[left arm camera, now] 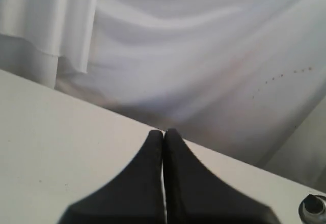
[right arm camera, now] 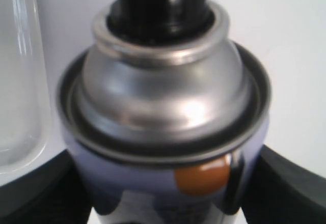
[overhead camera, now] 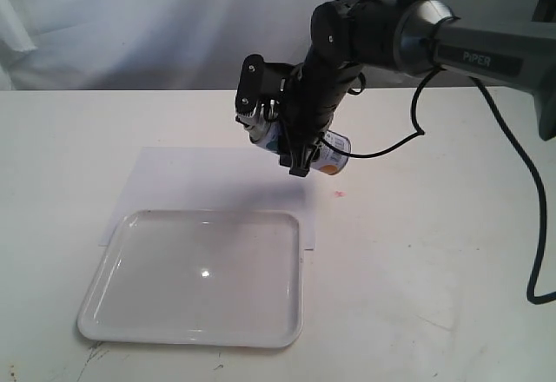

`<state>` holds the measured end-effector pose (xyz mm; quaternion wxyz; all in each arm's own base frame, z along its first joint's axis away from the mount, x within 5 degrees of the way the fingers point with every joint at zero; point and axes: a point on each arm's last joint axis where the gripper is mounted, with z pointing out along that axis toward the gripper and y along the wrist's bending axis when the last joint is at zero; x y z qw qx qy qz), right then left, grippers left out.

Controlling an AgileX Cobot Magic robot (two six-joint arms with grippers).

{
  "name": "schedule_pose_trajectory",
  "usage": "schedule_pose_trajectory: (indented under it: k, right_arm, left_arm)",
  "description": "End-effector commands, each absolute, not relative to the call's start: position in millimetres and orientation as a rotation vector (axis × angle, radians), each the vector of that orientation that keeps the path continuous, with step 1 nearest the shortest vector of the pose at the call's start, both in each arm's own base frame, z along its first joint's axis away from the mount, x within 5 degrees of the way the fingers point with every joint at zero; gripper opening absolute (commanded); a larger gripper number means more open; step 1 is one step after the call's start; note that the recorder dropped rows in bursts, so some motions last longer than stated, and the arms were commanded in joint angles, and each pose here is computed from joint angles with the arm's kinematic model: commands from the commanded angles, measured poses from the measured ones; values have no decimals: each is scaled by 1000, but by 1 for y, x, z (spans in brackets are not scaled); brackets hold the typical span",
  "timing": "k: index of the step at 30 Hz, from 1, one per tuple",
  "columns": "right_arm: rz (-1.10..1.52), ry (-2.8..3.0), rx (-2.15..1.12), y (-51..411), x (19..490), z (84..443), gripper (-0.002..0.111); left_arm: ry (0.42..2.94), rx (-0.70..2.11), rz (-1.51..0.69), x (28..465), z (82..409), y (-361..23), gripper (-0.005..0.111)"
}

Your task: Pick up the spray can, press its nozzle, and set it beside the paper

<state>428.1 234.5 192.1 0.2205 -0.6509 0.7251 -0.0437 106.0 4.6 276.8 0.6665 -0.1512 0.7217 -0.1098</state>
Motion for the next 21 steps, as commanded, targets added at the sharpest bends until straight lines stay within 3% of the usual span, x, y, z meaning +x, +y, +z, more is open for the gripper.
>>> schedule_pose_trajectory:
  k: [1, 14, 21]
  right_arm:
    - [-147, 1967, -1757, 234, 433, 202, 0]
    - [-152, 1954, -1742, 235, 435, 201, 0]
    - [-146, 1971, -1756, 238, 440, 177, 0]
  left_arm:
    - [1807, -357, -285, 146, 295, 2, 0]
    - [2172, -234, -309, 266, 328, -4, 0]
    - [2215, -159, -296, 304, 331, -5, 0]
